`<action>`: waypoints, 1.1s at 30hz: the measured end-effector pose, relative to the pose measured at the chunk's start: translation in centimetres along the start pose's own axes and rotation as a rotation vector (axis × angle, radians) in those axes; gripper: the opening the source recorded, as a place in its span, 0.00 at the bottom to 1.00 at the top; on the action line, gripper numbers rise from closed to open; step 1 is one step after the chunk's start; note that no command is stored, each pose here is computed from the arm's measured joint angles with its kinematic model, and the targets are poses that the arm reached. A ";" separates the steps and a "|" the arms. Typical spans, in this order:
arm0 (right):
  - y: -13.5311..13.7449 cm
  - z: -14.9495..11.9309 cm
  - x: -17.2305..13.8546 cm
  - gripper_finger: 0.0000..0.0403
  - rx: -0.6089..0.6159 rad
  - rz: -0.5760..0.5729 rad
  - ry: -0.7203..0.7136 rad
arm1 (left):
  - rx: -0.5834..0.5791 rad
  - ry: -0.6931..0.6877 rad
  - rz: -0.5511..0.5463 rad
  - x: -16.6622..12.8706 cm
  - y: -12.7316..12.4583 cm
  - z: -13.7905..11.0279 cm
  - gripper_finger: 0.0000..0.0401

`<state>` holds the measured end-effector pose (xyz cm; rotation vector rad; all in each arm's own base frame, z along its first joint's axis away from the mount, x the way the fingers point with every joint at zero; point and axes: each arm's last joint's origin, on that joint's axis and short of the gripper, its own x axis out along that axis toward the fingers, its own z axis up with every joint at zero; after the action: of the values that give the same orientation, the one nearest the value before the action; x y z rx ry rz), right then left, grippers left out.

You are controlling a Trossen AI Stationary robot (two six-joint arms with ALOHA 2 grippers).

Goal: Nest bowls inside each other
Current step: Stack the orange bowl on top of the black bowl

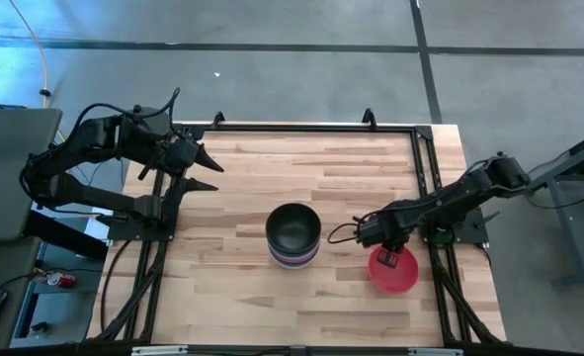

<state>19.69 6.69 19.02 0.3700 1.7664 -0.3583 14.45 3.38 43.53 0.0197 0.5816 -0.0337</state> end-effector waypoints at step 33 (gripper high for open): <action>-1.5 -1.8 -2.4 0.00 0.031 0.081 -0.089 | 0.009 0.001 0.000 0.0 0.0 0.0 0.52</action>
<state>17.95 6.03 21.81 0.4396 1.6555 -0.3396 14.45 3.38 43.53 0.0280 0.5820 -0.0367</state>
